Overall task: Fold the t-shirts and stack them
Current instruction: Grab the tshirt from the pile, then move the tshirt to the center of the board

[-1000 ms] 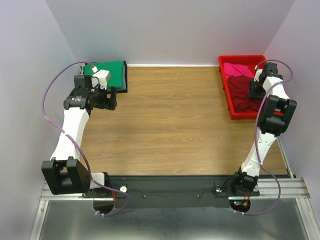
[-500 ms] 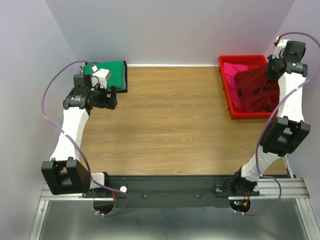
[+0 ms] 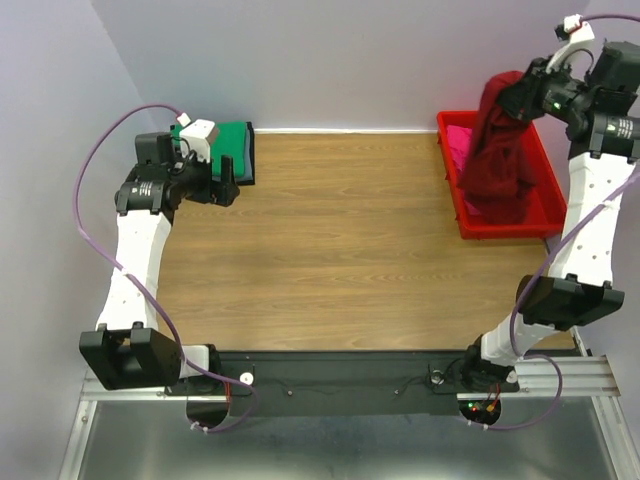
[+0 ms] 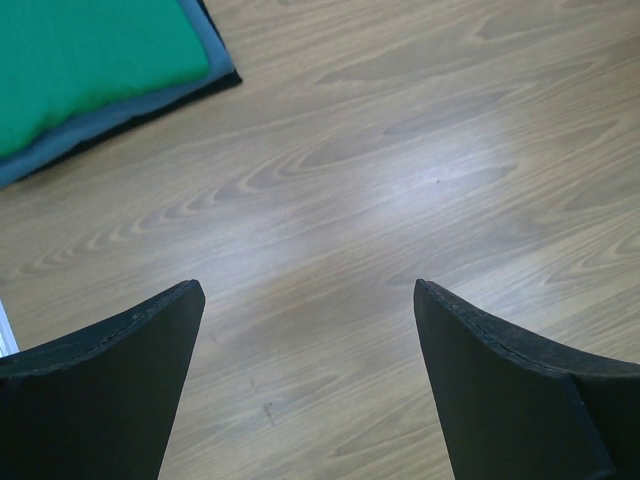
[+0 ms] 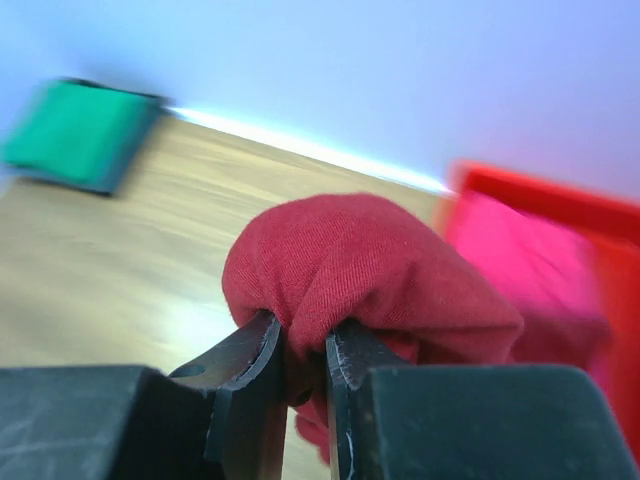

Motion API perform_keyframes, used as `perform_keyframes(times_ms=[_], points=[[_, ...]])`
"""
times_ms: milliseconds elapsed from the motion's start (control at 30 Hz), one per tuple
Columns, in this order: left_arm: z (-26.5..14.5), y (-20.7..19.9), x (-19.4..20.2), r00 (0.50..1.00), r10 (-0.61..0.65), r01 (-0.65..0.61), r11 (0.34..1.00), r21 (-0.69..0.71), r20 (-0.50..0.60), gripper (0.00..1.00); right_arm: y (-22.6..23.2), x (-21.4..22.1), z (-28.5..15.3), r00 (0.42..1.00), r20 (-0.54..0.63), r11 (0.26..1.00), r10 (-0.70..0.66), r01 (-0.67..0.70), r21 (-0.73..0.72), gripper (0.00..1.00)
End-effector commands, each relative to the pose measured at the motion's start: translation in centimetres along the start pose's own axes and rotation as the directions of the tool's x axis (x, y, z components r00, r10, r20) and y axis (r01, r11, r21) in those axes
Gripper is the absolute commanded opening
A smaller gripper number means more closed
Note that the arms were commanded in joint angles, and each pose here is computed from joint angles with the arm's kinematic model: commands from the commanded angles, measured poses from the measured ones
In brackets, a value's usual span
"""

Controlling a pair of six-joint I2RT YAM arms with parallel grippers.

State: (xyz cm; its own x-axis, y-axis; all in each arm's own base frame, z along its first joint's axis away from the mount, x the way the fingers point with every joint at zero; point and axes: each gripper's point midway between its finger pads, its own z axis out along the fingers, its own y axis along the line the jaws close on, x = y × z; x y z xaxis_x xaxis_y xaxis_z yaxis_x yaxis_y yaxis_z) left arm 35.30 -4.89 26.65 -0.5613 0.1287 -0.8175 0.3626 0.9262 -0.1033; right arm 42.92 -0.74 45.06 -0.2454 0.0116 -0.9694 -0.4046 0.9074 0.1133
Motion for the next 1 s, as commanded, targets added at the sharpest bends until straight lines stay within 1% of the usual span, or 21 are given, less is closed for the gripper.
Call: perform_keyframes(times_ms=[0,33,67,100,133,167,233,267,300,433,500,567,667,700,767,800,833,867,900,933,967], points=[[-2.0,-1.6,-2.8,0.996,0.017,-0.022,0.999,0.047,0.090,0.99,11.1,-6.1,-2.3,0.980,0.198,0.943,-0.030,0.094,-0.320,0.01],[-2.1,-1.7,-2.8,0.996,0.016,-0.021,0.998,0.052,0.092,0.99,13.6,-5.9,-1.8,0.982,0.190,0.920,-0.001,0.076,-0.385,0.01],[-2.2,-1.7,-3.0,0.995,0.018,-0.023,0.998,0.051,0.096,0.99,15.1,-6.8,-2.2,0.974,0.228,0.906,-0.010,0.105,-0.411,0.01],[-2.4,-1.9,-3.3,0.994,0.021,-0.027,0.998,0.055,0.106,0.99,17.2,-6.6,-1.9,0.977,0.210,0.881,0.031,0.073,-0.468,0.01],[-2.5,-1.9,-3.5,0.994,0.020,-0.027,0.998,0.056,0.111,0.99,17.8,-6.7,-1.9,0.977,0.208,0.871,0.049,0.060,-0.488,0.01],[-2.6,-1.9,-3.7,0.993,0.022,-0.028,0.998,0.057,0.120,0.99,18.6,-7.4,-2.0,0.970,0.238,0.856,0.054,0.078,-0.510,0.01],[-3.1,-2.1,-4.2,0.990,0.021,-0.030,0.998,0.063,0.142,0.99,20.4,-7.7,-1.8,0.971,0.211,0.821,0.112,0.029,-0.571,0.01],[-3.2,-2.2,-4.5,0.988,0.022,-0.033,0.997,0.068,0.156,0.99,20.9,-8.8,-2.3,0.963,0.243,0.809,0.114,0.052,-0.586,0.01],[-3.5,-2.2,-4.9,0.985,0.022,-0.034,0.997,0.068,0.171,0.99,21.2,-8.9,-2.0,0.964,0.202,0.785,0.174,-0.012,-0.619,0.01],[-4.1,-2.4,-6.3,0.975,0.016,-0.037,0.995,0.092,0.219,0.99,23.7,-12.4,-4.1,0.936,0.271,0.707,0.226,0.034,-0.706,0.00],[-4.3,-2.3,-6.9,0.971,0.008,-0.032,0.995,0.095,0.241,0.99,24.7,-12.6,-4.1,0.936,0.253,0.679,0.246,0.020,-0.734,0.01],[-4.8,-2.1,-7.7,0.962,-0.002,-0.027,0.994,0.101,0.274,0.99,26.2,-12.0,-3.2,0.939,0.226,0.639,0.258,0.009,-0.769,0.01],[-5.0,-2.2,-8.1,0.957,0.000,-0.033,0.994,0.108,0.290,0.99,26.9,-7.5,0.4,0.960,0.082,0.602,0.269,-0.101,-0.792,0.01],[-4.8,-2.1,-7.8,0.960,0.002,-0.035,0.993,0.110,0.281,0.99,26.4,-3.4,2.8,0.961,-0.039,0.584,0.275,-0.199,-0.787,0.02],[-4.6,-2.2,-7.1,0.964,0.016,-0.049,0.992,0.116,0.266,0.99,25.7,0.9,4.1,0.962,-0.108,0.593,0.252,-0.242,-0.768,0.04],[-4.4,-2.2,-6.3,0.966,0.040,-0.071,0.991,0.111,0.256,0.99,25.2,4.1,4.8,0.955,-0.174,0.605,0.242,-0.288,-0.742,0.10],[-4.3,-2.1,-5.8,0.967,0.057,-0.086,0.990,0.109,0.248,0.99,24.1,6.7,5.9,0.975,-0.134,0.669,0.178,-0.220,-0.710,0.13],[-4.3,-2.1,-5.2,0.966,0.096,-0.123,0.987,0.100,0.242,0.99,23.1,12.5,6.3,0.945,-0.263,0.710,0.193,-0.320,-0.627,0.15],[-4.0,-2.0,-4.4,0.967,0.118,-0.144,0.985,0.098,0.227,0.99,22.3,15.1,6.5,0.939,-0.293,0.748,0.180,-0.324,-0.579,0.20],[-3.2,-1.8,-2.7,0.974,0.125,-0.145,0.985,0.098,0.189,0.99,20.3,17.7,7.6,0.952,-0.281,0.831,0.121,-0.252,-0.496,0.24],[-3.0,-1.6,-1.8,0.975,0.135,-0.152,0.984,0.091,0.174,0.99,19.2,22.1,7.2,0.918,-0.377,0.865,0.122,-0.285,-0.414,0.29]])
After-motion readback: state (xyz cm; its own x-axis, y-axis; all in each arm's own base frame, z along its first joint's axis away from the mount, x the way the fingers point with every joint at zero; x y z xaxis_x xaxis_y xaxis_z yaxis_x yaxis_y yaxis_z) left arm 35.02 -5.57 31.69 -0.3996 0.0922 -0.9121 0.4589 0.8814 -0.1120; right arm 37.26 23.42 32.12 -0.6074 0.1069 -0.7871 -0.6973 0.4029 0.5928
